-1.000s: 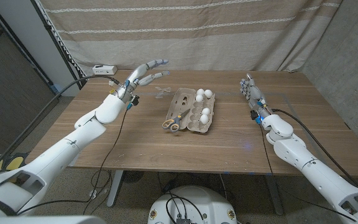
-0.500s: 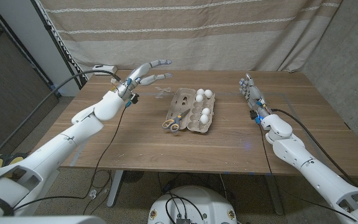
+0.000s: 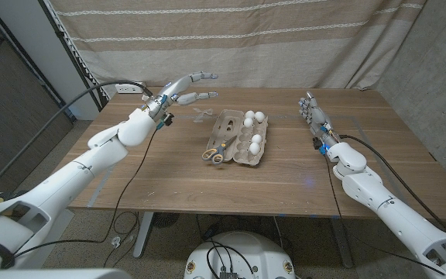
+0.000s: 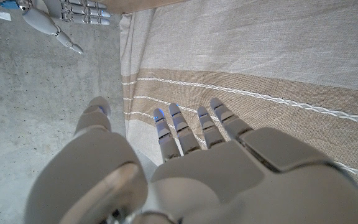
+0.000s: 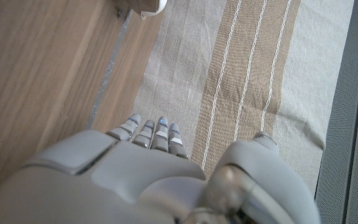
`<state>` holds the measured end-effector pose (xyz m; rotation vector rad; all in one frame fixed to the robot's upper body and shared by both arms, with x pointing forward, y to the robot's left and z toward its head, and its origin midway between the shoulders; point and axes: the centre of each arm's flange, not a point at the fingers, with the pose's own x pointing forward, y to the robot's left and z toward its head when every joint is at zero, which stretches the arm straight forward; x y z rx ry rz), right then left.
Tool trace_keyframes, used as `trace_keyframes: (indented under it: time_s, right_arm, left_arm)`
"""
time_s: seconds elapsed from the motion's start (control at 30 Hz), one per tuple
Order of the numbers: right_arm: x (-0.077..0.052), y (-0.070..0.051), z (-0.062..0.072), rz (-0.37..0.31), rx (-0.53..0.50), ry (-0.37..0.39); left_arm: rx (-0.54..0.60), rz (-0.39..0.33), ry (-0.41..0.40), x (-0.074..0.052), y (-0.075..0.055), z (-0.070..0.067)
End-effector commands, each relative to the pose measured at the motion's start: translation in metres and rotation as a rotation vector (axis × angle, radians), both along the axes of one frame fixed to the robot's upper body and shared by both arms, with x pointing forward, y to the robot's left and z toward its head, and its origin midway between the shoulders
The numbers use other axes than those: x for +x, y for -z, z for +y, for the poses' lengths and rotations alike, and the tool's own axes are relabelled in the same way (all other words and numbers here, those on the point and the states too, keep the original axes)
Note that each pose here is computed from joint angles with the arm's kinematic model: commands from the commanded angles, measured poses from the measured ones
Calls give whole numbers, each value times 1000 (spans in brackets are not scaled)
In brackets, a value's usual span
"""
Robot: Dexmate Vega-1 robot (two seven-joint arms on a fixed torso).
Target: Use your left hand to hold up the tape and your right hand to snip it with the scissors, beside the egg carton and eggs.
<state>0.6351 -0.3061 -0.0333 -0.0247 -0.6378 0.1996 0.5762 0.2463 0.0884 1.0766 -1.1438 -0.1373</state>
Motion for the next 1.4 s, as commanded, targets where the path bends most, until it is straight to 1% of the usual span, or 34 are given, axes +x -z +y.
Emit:
trace_keyframes:
  time_s: [0.03,0.43,0.73,0.9,1.0,1.13,1.23,1.3,1.37,1.4]
  right_arm:
    - [-3,-1,-4,-9,-7,-4]
    - [-5,-2,-6,-13,-36,-9]
    - [-3,-3,-11,-17,-35,-7]
    - [-1,-5,-12,-18,-36,-8]
    - [-1,-7,-13,-20,-41,-7]
    - [0,-9,-17,-16,-39,-5]
    - [0,-9,-19,-10,-47,-1]
    - [-1,-9,-20,-5,-53,-2]
    - [-2,-8,-21,-2,-50,-4]
    - [-2,-8,-21,-3,-53,-1]
  left_arm:
    - [95,-44,-29,-2,-9,-10]
    - [132,-64,-51,-6,-6,-13]
    - [167,-95,-65,-4,-9,-15]
    - [183,-120,-69,-2,-14,-17]
    - [195,-125,-71,-2,-17,-19]
    - [221,-154,-85,-3,-18,-22]
    - [239,-166,-84,-3,-18,-25]
    - [259,-161,-84,-1,-16,-28]
    - [264,-161,-82,0,-15,-29]
    - [289,-169,-89,1,-15,-32]
